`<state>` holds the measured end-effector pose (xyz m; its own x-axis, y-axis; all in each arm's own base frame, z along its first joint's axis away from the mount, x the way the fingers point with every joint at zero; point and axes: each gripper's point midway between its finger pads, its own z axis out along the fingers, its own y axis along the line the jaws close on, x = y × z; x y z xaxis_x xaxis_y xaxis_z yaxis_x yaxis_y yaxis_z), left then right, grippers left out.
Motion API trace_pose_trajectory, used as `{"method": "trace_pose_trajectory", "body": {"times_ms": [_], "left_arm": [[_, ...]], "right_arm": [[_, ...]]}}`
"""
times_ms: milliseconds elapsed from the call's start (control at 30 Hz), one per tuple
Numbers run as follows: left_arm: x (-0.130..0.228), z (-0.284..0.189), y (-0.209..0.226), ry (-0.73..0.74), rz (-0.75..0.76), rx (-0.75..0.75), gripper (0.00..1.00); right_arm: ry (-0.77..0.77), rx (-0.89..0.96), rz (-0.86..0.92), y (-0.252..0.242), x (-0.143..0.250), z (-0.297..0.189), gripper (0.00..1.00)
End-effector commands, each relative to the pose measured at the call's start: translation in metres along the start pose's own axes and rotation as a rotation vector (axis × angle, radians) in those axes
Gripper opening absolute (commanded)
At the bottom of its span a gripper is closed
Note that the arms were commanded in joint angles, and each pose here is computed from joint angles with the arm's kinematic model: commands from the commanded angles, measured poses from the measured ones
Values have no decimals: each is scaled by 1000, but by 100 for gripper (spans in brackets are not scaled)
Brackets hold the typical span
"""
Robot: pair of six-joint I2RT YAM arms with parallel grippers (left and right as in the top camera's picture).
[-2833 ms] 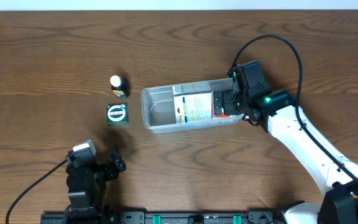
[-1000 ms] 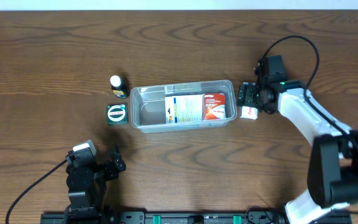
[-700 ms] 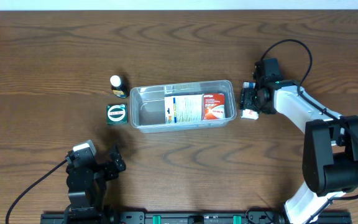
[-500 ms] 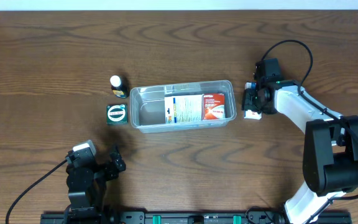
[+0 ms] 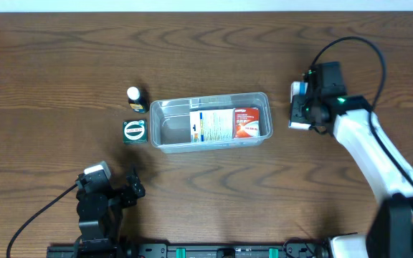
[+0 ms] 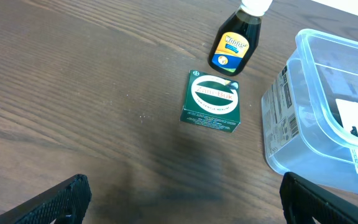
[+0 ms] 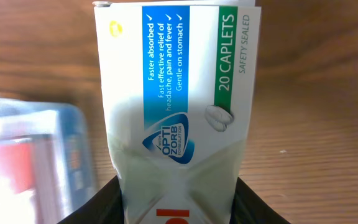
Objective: Pack container
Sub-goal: 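Lift the Panadol box and lower it into the container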
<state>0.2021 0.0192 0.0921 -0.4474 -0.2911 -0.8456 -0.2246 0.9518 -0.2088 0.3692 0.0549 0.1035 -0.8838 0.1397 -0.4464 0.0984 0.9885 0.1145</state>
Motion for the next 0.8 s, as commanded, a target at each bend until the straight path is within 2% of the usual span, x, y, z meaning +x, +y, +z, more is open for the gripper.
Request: {"method": "trace_pose_trajectory", "body": {"times_ms": [0,167,433,500,533,600,700,767], "left_arm": [[4,2,-1,9,5,9,98],[4,2,-1,8,5,9,98],[4,2,-1,8,5,9,98],[4,2,-1,8,5,9,98],[4,2,-1,9,5,9,98],[4,2,-1,9,5,9,98],[4,2,-1,8,5,9,98],[4,2,-1,8,5,9,98]], "right_arm": [[-98,-65,-72,22,-13,-36,38],[-206,-180,-259,70,-16,-71,35],[-349,-299,-769,161,1,-85,38],[-386,-319,-882,180,6,-86,44],[-401,-327,-933,189,9,-86,54],[-423,-343,-1028,203,15,-85,61],[-438,-403,-1173,225,30,-79,63],[-431,-420,-1238,232,37,-69,61]]}}
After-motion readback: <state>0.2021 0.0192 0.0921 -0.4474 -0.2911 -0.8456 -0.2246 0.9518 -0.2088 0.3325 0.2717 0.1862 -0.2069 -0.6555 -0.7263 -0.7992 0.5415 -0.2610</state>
